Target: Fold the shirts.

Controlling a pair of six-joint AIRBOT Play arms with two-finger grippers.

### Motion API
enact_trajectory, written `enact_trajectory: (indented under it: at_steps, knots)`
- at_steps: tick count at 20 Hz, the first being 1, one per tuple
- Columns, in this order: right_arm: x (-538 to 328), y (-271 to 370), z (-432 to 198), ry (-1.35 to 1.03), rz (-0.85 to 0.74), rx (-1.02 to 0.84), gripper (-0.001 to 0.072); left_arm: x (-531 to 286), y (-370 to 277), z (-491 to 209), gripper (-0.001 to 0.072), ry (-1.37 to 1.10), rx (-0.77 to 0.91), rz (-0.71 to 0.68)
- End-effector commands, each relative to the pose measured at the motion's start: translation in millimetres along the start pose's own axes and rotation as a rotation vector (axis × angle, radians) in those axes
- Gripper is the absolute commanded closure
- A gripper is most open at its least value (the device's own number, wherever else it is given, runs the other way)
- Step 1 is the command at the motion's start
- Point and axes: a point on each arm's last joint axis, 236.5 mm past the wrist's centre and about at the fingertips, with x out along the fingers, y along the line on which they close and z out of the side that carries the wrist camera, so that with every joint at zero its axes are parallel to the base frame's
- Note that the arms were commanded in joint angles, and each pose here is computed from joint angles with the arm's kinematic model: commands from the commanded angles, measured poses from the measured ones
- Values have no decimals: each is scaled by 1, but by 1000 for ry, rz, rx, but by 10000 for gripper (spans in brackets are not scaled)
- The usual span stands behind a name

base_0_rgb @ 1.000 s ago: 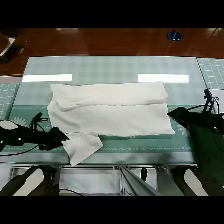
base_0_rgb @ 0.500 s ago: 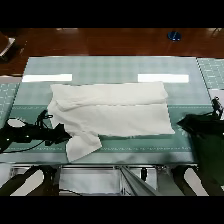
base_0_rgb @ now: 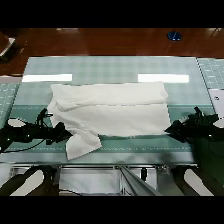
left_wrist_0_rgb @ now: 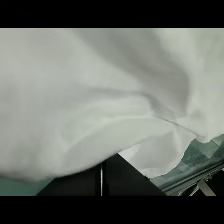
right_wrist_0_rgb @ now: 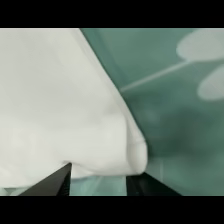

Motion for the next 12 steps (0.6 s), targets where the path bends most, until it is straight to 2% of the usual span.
enact_trajectory:
  at_steps: [1, 4, 5, 6, 7, 8, 12]
  knots:
    - [5, 13, 27, -74, 47, 23, 307, 0, -2, -2, 689, 8, -1, -9]
    - [10, 19, 32, -55, 77, 12, 316, -1, -2, 3, 689, -9, 8, -7]
    - [14, 24, 28, -35, 93, -23, 382, -3, -3, 8, 689, -23, 22, -7]
    - [18, 31, 24, -14, 112, -64, 548, -7, -9, 13, 689, -39, 21, -24]
    - [20, 41, 22, -13, 146, -114, 674, -10, -18, 18, 689, -50, 33, -49]
    - [16, 55, 24, -18, 190, -152, 692, -16, -30, 22, 689, -55, 60, -81]
    - [-23, 93, 54, -71, 238, -283, 693, -48, -78, 49, 689, -114, 153, -179]
